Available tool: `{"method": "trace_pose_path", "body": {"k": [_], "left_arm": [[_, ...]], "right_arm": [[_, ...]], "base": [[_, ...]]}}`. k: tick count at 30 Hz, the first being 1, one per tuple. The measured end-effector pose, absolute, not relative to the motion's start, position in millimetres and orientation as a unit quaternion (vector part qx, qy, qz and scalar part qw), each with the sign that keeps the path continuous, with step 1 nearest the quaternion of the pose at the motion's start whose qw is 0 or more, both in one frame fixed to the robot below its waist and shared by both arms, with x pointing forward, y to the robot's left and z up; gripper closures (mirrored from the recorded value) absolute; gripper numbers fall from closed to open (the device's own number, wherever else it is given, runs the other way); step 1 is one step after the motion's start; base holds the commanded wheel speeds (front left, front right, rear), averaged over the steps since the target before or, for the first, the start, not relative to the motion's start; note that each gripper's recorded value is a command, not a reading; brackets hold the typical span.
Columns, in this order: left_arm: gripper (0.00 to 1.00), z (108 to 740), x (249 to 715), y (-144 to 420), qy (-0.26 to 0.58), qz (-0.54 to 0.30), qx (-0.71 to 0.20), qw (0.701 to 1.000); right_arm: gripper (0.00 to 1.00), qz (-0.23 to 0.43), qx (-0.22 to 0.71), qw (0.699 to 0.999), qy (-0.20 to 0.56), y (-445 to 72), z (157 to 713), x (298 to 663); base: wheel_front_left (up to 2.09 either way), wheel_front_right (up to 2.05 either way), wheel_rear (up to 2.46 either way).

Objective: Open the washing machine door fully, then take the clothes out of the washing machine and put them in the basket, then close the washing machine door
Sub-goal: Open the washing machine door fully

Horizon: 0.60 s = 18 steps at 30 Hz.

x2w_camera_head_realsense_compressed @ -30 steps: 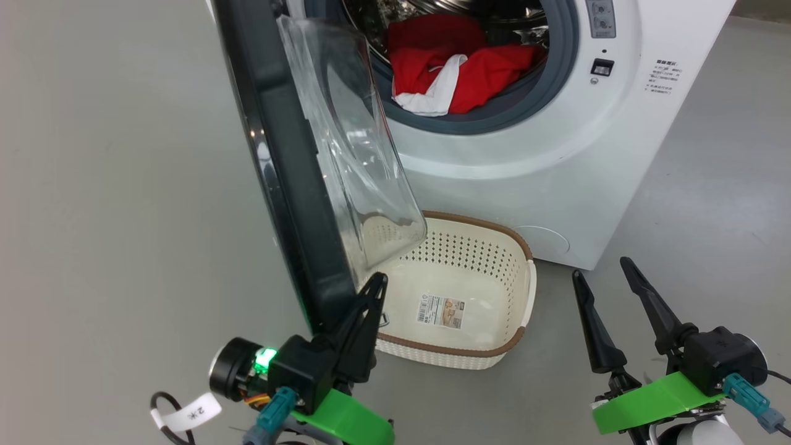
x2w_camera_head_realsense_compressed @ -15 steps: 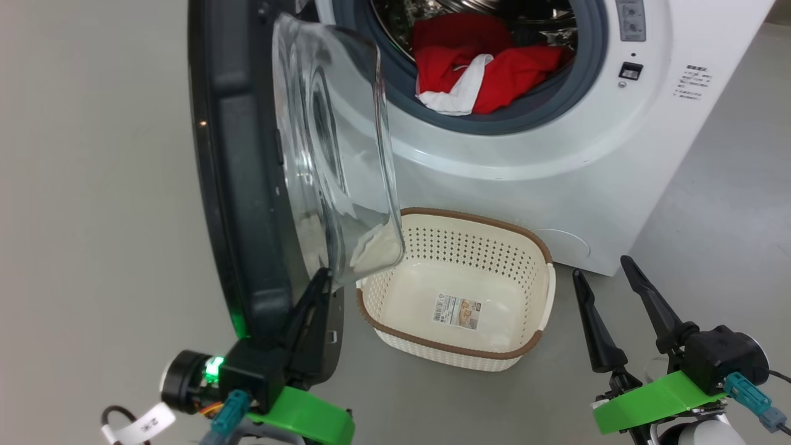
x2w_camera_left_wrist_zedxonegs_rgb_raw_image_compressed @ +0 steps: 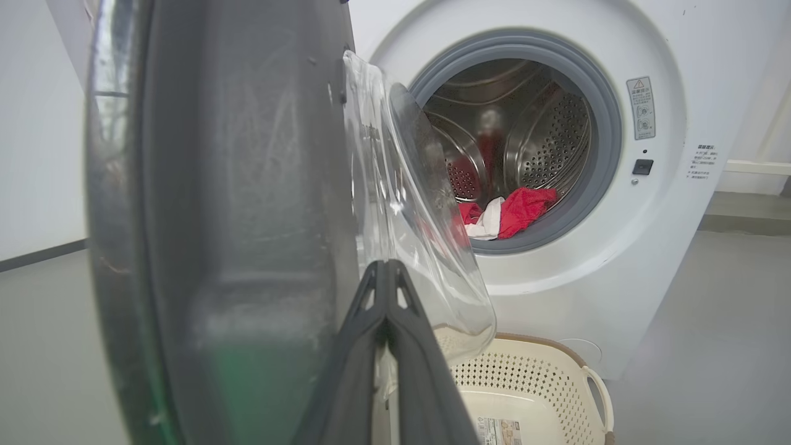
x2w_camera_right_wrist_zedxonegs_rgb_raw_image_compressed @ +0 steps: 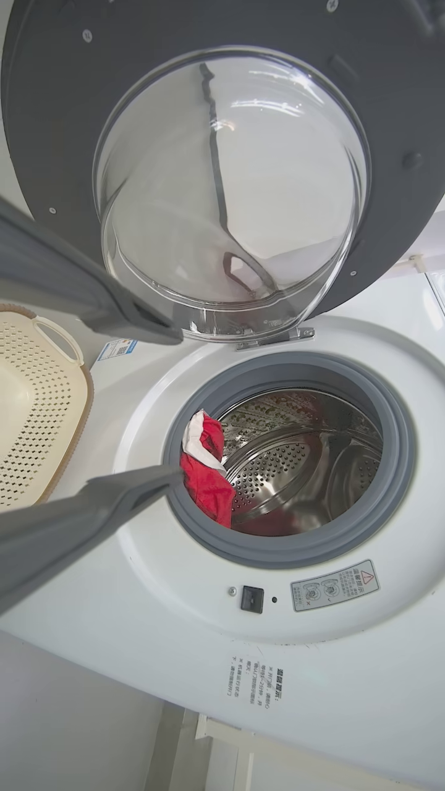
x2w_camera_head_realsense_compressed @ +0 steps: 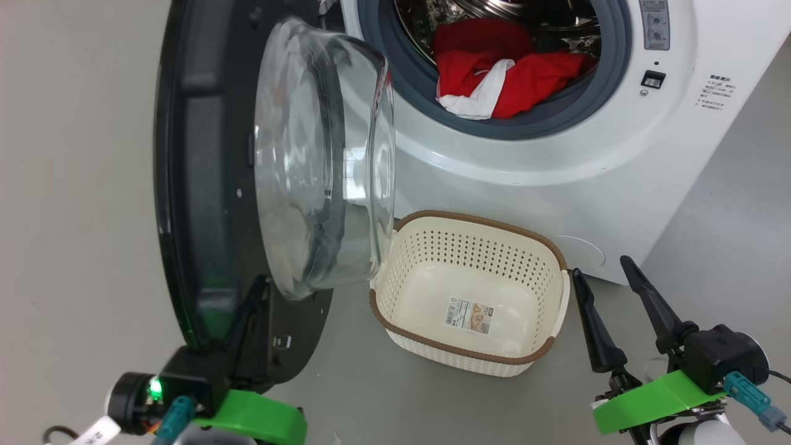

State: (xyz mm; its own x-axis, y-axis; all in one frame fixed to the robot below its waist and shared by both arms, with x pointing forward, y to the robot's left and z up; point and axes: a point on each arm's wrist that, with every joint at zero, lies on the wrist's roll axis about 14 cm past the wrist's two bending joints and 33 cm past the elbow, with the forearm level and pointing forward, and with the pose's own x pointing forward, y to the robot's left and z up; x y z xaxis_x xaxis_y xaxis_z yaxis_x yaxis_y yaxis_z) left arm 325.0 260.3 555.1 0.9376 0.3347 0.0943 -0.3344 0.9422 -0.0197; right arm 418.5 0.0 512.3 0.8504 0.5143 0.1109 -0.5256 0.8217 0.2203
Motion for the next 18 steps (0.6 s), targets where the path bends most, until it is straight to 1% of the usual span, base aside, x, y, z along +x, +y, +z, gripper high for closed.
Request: {"method": "trace_pose_path", "body": {"k": [18], "left_arm": [[1.0,548,301,319,-0.037,0.264,0.005,0.964]], "right_arm": [[0.0,0.278,0.117,0.953,-0.016,3,510,419]], "base": [[0.0,0.0,0.0]]}}
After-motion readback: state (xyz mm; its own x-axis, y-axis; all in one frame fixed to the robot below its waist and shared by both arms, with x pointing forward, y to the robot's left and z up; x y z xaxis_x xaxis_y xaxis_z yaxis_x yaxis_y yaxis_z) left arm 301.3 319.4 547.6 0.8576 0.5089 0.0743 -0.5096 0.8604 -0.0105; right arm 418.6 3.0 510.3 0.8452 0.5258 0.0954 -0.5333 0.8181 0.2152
